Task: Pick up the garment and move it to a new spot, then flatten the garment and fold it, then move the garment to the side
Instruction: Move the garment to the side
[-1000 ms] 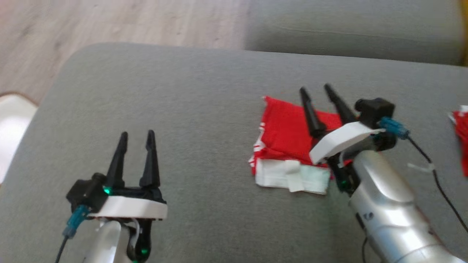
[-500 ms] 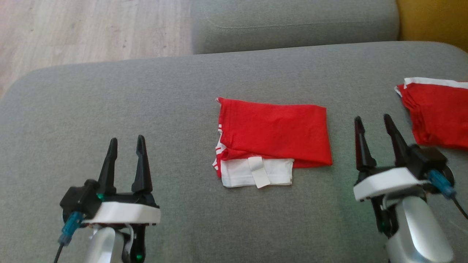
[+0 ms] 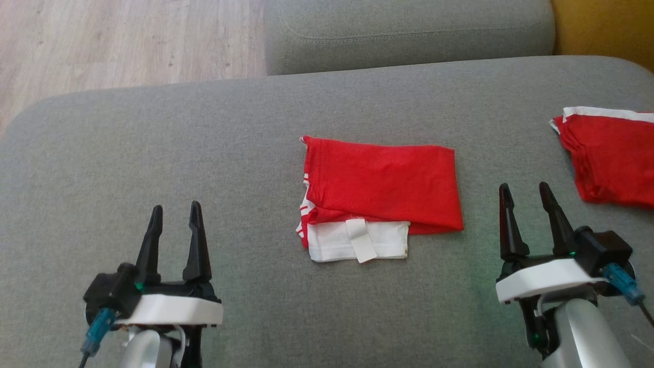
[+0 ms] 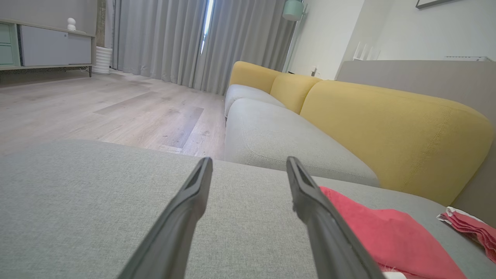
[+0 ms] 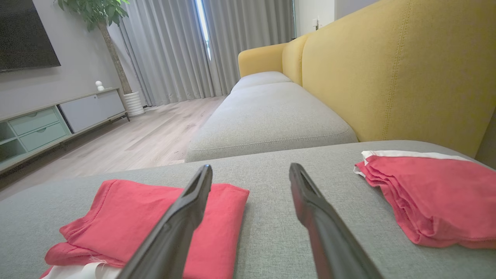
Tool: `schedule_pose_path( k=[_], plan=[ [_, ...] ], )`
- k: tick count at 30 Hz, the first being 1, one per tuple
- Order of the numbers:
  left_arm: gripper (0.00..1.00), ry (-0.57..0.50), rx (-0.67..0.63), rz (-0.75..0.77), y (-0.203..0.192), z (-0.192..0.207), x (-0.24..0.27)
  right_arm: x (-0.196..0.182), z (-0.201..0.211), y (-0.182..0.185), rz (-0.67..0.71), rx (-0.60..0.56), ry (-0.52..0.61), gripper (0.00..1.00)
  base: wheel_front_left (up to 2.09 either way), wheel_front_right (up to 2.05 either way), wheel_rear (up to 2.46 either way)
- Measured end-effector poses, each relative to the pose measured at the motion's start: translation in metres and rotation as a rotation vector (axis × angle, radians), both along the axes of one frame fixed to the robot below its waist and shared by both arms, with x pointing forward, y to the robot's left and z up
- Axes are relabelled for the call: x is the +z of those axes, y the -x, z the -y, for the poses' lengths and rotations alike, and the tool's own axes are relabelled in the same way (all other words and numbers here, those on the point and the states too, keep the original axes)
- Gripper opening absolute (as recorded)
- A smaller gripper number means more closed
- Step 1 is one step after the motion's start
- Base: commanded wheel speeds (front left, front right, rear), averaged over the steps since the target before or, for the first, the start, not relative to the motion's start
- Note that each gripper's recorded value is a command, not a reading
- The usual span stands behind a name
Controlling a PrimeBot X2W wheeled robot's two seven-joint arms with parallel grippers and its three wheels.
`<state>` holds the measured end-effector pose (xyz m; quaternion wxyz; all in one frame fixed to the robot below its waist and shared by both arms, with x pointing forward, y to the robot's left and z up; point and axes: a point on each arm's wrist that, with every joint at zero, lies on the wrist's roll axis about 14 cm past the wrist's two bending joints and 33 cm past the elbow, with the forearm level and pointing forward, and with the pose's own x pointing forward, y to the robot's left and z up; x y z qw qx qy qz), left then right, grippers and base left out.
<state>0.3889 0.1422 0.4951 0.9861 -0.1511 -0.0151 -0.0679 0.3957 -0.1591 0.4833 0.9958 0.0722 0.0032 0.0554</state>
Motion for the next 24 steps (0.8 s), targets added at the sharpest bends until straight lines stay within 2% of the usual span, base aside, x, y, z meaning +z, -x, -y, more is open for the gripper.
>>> schedule_pose_path(
  k=[13,21,24],
  plan=[
    [1.00,0.006,-0.007,-0.023,0.001,0.002,-0.008,-0.009,-0.003,-0.004,-0.024,0.006,-0.002,1.00,0.00,0.00,0.00],
    [1.00,0.009,-0.006,-0.059,-0.005,0.002,-0.020,-0.034,-0.011,-0.021,-0.109,0.029,0.001,1.00,0.00,0.00,0.00],
    [1.00,0.011,-0.014,-0.059,-0.012,0.004,-0.021,-0.051,-0.017,-0.038,-0.197,0.046,-0.005,1.00,0.00,0.00,0.00]
  ],
)
